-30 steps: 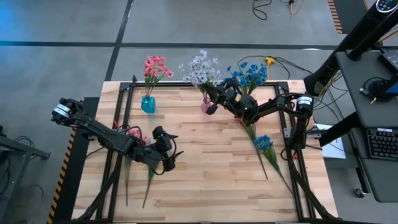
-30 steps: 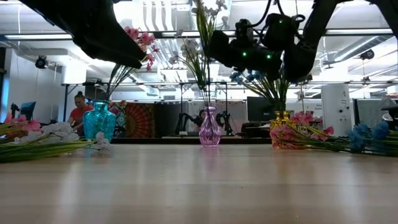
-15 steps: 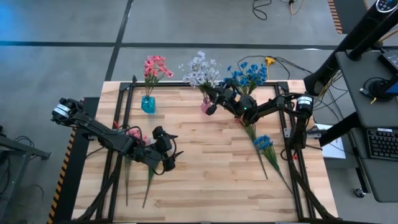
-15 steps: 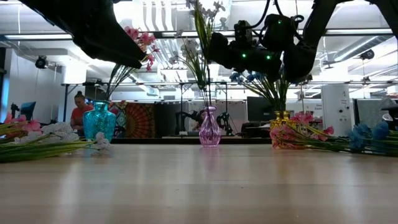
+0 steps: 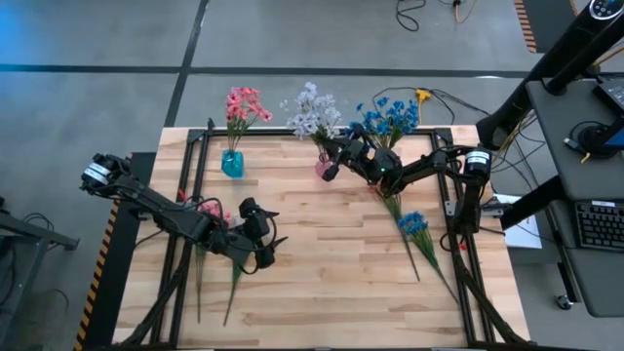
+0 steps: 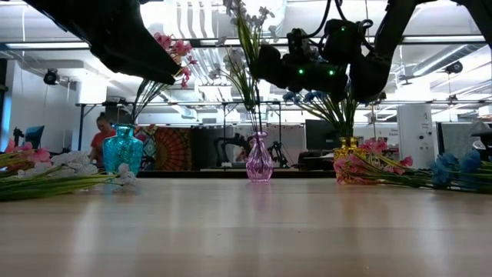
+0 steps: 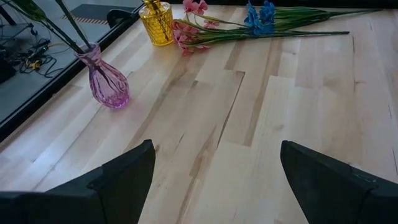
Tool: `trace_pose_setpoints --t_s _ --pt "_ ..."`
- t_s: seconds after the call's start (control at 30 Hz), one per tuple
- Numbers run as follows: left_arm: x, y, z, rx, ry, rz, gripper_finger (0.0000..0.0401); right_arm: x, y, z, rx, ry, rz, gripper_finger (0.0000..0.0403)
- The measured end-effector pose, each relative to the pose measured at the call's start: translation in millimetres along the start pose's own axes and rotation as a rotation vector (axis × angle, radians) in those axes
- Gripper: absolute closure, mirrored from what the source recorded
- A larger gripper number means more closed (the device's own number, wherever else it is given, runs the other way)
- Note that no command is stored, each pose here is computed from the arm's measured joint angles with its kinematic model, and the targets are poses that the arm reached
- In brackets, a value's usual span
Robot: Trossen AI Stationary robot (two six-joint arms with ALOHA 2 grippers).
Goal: Sort flowers into vase by color
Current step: Put the right white flowers into the pink vase
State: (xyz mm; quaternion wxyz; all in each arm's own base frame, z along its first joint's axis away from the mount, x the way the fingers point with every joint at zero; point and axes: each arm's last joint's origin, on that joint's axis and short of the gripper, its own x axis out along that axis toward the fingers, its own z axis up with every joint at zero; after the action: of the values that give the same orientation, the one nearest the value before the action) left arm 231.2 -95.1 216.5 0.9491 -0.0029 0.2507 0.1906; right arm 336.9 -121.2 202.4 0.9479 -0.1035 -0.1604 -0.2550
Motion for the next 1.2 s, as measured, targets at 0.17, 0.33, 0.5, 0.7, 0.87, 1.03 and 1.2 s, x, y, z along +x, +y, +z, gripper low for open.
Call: trace_pose_setpoints --t_s 0.17,0.33,0.5,0.7,0.87,1.03,1.2 --pt "0.0 0.0 0.0 0.000 0.000 0.000 0.0074 0.0 0.0 0.1 0.000 -0.001 0.000 0.0385" --pt "0.0 0.0 0.0 0.000 0.000 0.000 0.0074 0.0 0.1 -0.4 0.006 0.004 0.001 0.0385" --pt "0.0 0.0 0.0 0.000 0.000 0.000 0.0074 -0.1 0.5 -2.5 0.003 0.026 0.005 0.0385" --pt "0.0 0.0 0.0 0.000 0.000 0.000 0.0074 -0.2 0.9 -5.2 -0.001 0.053 0.010 0.0384" --pt "0.0 0.0 0.0 0.000 0.000 0.000 0.0074 -0.2 0.9 -5.2 0.017 0.053 0.010 0.0350" --pt "0.0 0.0 0.0 0.000 0.000 0.000 0.0074 -0.3 0.8 -5.8 0.021 0.061 -0.003 0.0300" --pt "0.0 0.0 0.0 0.000 0.000 0.000 0.0074 -0.5 0.7 -8.9 0.017 0.103 -0.018 0.0266"
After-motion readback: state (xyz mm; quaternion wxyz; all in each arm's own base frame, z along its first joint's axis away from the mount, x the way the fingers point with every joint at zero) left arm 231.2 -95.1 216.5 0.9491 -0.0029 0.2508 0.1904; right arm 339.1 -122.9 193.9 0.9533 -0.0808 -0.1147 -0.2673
